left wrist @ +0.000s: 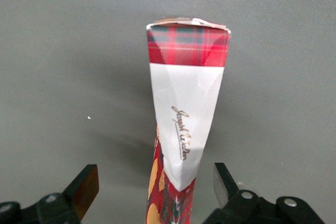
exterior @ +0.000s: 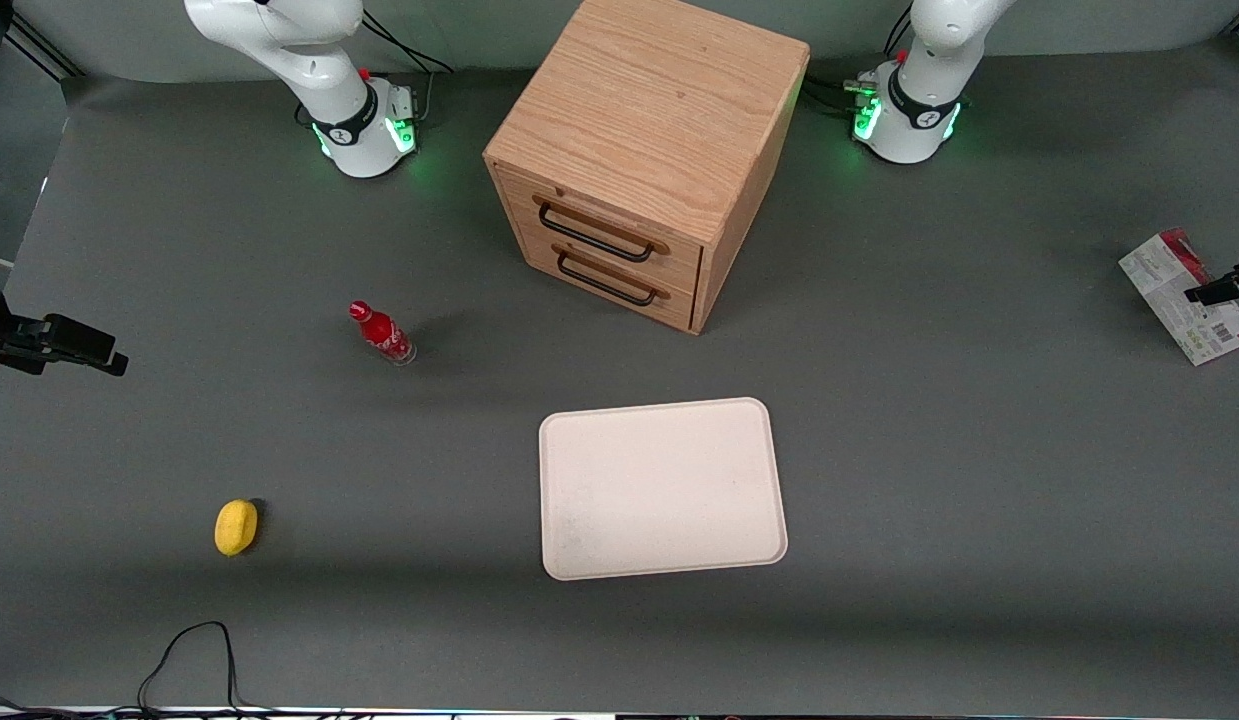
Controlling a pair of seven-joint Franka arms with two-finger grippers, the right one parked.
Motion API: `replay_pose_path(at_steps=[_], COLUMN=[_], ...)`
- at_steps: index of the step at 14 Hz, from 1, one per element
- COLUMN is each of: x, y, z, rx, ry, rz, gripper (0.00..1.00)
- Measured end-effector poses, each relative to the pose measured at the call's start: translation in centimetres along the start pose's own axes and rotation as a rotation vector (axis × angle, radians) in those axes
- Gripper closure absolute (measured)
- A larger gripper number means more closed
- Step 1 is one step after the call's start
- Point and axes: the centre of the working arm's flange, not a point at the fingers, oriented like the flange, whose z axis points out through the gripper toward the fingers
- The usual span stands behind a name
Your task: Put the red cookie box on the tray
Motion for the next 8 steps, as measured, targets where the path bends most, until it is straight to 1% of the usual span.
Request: replay_pose_path(at_steps=[5,6,8], x=[0.2,0.3,0.5], y=[0.1,0.2,1.1], z=[0.2,0.2,0.1], rx=[0.001,0.003,0.006], ry=[0.009,0.011,0.012], rz=[-0.001,0.002,0.007], gripper=[0.02,0.09,0.36])
